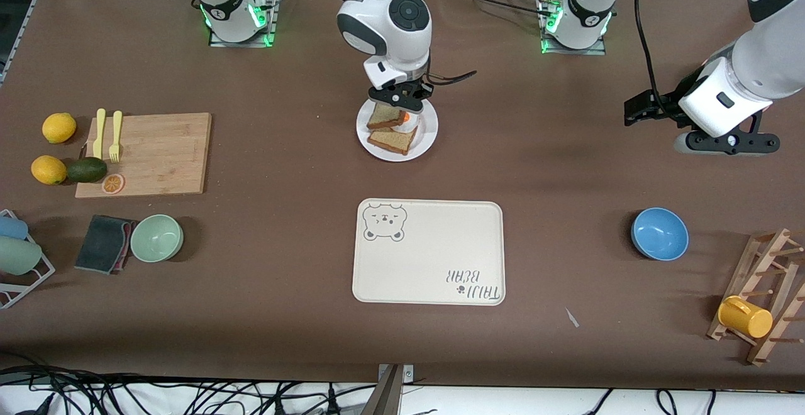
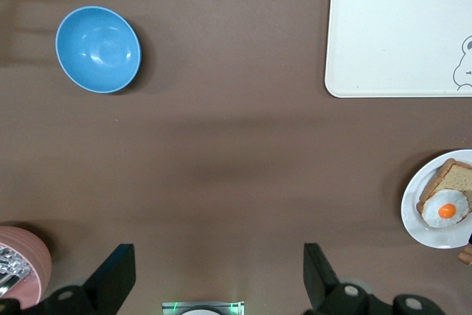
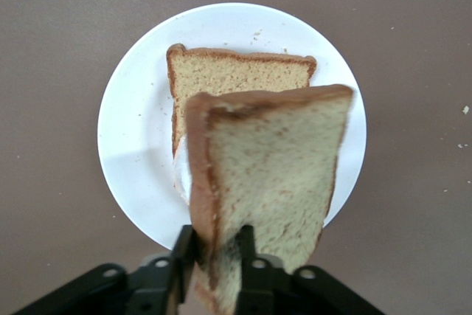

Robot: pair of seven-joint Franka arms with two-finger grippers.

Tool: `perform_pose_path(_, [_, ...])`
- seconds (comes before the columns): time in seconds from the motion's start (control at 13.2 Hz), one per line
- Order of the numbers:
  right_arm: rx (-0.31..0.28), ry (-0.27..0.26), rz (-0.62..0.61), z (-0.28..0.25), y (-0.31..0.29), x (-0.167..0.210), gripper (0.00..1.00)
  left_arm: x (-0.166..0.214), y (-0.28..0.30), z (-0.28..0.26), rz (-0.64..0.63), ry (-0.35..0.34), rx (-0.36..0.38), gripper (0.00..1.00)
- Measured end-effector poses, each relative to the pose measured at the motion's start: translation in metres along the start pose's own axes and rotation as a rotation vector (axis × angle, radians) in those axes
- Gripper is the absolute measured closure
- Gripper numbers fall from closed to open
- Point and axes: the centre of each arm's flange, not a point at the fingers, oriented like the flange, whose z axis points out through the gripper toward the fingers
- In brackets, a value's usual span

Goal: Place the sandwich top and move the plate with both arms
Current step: 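Carry the bread slice with the right gripper onto the egg sandwich, then open the right gripper and withdraw it from the plate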

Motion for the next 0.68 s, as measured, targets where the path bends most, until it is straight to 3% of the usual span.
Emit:
perform_pose_path(0.38, [0.001, 0.033, 0.015, -0.002, 0.003, 0.020, 0.13, 0.000, 0.000, 0.000, 0.000, 0.000, 0.000, 0.00])
perform_pose_path(0.68, [0.044, 0.116, -0.017, -0.048, 0.019, 0.072, 0.01, 0.000, 0.000, 0.002, 0.000, -0.009, 0.001, 0.00])
